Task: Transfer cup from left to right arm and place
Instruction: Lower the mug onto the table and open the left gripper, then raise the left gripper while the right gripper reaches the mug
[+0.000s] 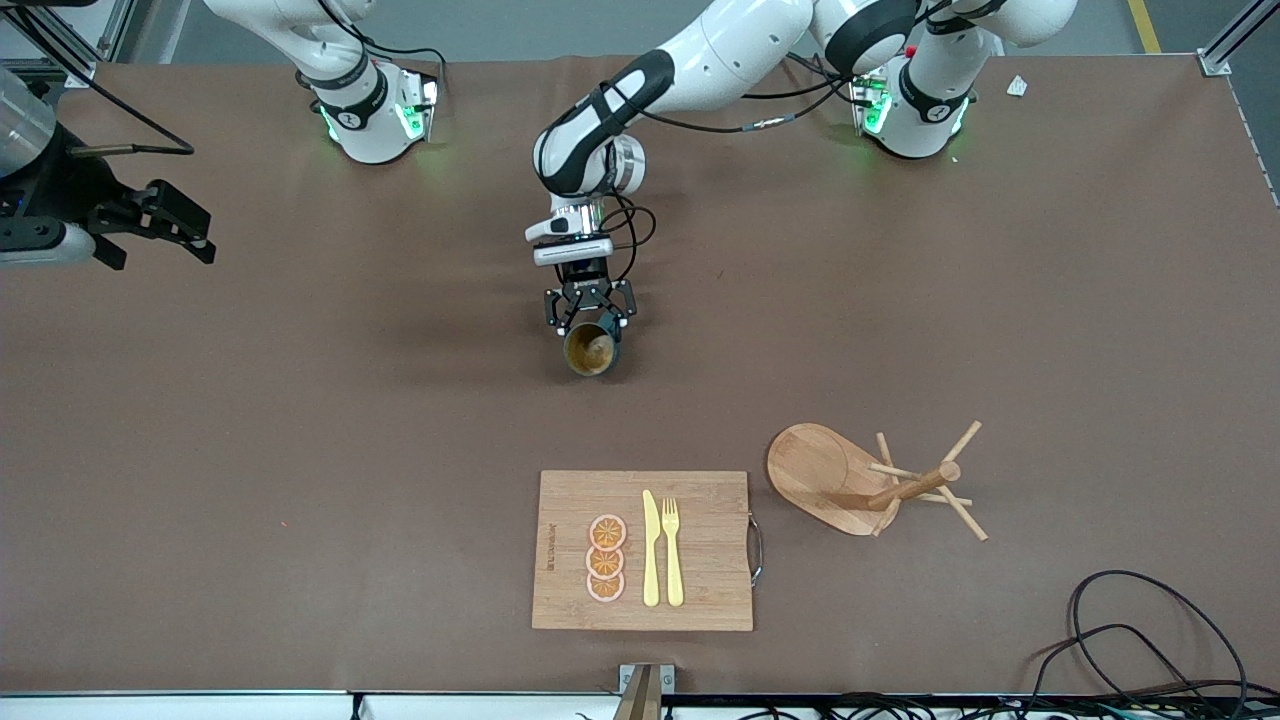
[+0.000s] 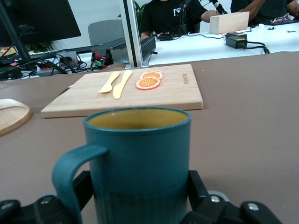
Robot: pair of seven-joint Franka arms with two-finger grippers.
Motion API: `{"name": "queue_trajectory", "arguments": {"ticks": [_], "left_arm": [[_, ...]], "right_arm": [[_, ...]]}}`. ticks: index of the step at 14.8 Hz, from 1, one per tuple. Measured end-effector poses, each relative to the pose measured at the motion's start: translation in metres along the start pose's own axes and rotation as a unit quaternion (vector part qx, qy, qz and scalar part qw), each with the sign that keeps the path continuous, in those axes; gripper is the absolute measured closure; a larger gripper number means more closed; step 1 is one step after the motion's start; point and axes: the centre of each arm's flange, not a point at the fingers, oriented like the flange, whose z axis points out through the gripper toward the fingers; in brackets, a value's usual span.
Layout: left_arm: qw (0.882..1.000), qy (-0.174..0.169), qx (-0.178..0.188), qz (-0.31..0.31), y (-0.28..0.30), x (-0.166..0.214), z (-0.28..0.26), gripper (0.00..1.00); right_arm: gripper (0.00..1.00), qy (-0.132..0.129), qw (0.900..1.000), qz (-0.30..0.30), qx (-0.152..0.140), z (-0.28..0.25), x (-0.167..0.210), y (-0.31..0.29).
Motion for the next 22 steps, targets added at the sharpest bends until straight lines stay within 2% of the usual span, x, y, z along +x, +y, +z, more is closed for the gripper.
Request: {"name": "queue_trajectory", "arguments": {"ticks": [1, 5, 8, 11, 15, 19, 22], "left_arm": [[1.0, -0.002, 0.001, -0.008, 0.001, -0.004, -0.006, 0.01], [0.998, -0.034, 0.027, -0.043, 0.006, -0.003, -0.02, 0.0], [0.993, -0.075, 0.045, -0.077, 0.015, 0.029, -0.041, 0.0], [0.988, -0.111, 0.056, -0.095, 0.018, 0.077, -0.065, 0.0], [0.982, -0.166, 0.069, -0.052, 0.006, 0.152, -0.068, 0.0], [0.966, -0.252, 0.055, -0.01, -0.04, 0.264, -0.024, 0.0], [0.95, -0.311, 0.036, 0.018, -0.09, 0.328, 0.022, 0.0]], "right_arm": [[0.0, 0.0, 1.0, -0.001, 0.0, 0.0, 0.0, -0.002], [0.0, 0.0, 1.0, -0.001, 0.0, 0.0, 0.0, -0.003], [0.0, -0.003, 1.0, 0.0, 0.0, 0.002, 0.0, -0.002], [0.0, -0.011, 1.0, 0.0, 0.0, 0.01, -0.001, -0.002], [0.0, -0.017, 1.0, 0.0, 0.0, 0.016, -0.002, -0.003], [0.0, -0.032, 0.999, 0.0, 0.007, 0.033, -0.004, -0.005], [0.0, -0.02, 1.0, -0.005, 0.011, 0.048, -0.012, -0.015]]}}
